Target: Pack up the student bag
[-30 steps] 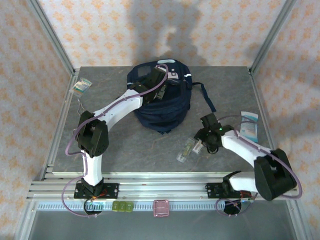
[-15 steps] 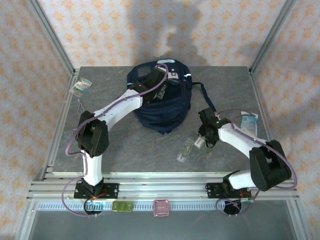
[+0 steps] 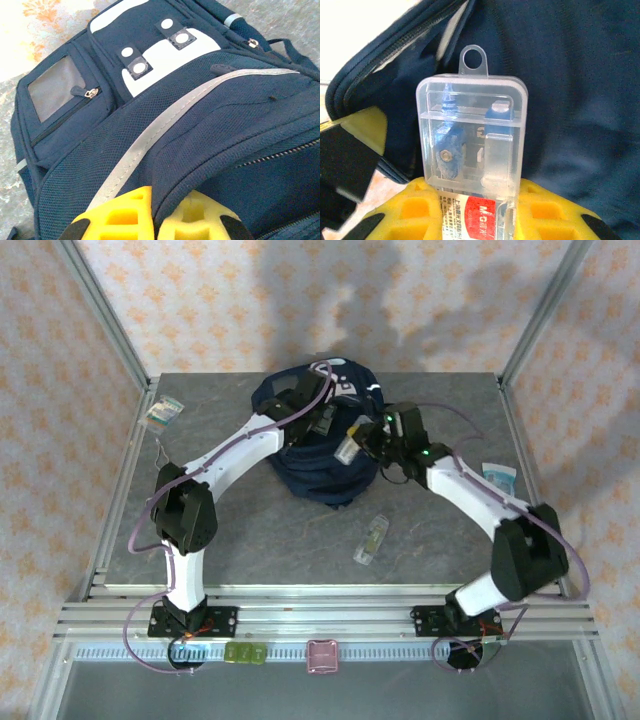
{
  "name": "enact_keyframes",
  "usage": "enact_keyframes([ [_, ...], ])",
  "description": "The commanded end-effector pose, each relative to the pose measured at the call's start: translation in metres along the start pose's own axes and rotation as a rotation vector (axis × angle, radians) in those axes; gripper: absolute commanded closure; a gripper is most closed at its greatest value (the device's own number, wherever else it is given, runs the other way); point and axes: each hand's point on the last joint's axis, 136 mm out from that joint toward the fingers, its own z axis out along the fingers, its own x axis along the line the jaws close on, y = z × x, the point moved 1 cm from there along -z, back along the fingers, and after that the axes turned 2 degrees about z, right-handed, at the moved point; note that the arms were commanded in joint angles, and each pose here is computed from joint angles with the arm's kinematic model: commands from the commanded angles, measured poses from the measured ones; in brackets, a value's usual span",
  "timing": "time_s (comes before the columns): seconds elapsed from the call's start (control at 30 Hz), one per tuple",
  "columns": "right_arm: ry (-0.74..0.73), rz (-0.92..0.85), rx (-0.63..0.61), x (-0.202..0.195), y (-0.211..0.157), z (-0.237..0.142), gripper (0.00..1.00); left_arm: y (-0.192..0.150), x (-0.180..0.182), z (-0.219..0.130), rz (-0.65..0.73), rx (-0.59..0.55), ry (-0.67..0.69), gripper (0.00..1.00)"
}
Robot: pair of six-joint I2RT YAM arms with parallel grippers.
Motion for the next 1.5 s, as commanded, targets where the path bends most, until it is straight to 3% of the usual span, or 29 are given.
enact_keyframes([
  [0.0, 0.137, 0.031, 0.021, 0.04, 0.01, 0.018, 0.79, 0.066, 0.009, -0.057, -0.122, -0.202, -0.045, 1.0],
  [0.17, 0.116, 0.159, 0.041, 0.038, 0.022, 0.06, 0.74, 0.072, 0.007, -0.063, -0.137, -0.211, -0.065, 1.0],
  [0.23, 0.152, 0.202, 0.061, 0.044, 0.024, 0.072, 0.59, 0.074, 0.006, -0.064, -0.142, -0.215, -0.071, 1.0],
  [0.3, 0.181, 0.215, 0.063, 0.049, 0.025, 0.074, 0.5, 0.074, 0.006, -0.065, -0.145, -0.215, -0.075, 1.0],
  [0.57, 0.255, 0.172, 0.036, 0.058, 0.026, 0.064, 0.46, 0.07, 0.004, -0.062, -0.144, -0.201, -0.082, 1.0],
  [0.63, 0.27, 0.176, 0.052, 0.059, 0.024, 0.069, 0.47, 0.07, 0.005, -0.062, -0.145, -0.203, -0.08, 1.0],
  [0.8, 0.247, 0.185, 0.095, 0.054, 0.016, 0.084, 0.63, 0.069, 0.004, -0.06, -0.149, -0.201, -0.08, 1.0],
  [0.87, 0.264, 0.192, 0.136, 0.055, 0.008, 0.09, 0.81, 0.067, 0.004, -0.059, -0.152, -0.201, -0.083, 1.0],
  [0.9, 0.263, 0.193, 0.159, 0.054, 0.002, 0.095, 0.85, 0.067, 0.004, -0.059, -0.152, -0.202, -0.083, 1.0],
  [0.97, 0.257, 0.181, 0.184, 0.053, -0.005, 0.098, 0.83, 0.065, 0.004, -0.056, -0.153, -0.199, -0.08, 1.0],
  [1.1, 0.15, 0.071, 0.169, 0.042, -0.009, 0.075, 0.66, 0.06, 0.005, -0.053, -0.148, -0.191, -0.063, 1.0],
  [1.27, -0.076, -0.07, 0.083, 0.002, -0.014, 0.008, 0.45, 0.055, 0.009, -0.051, -0.133, -0.185, -0.044, 1.0],
  [1.47, -0.33, -0.11, 0.067, -0.067, -0.041, -0.073, 0.39, 0.046, 0.009, -0.045, -0.128, -0.172, -0.042, 1.0],
])
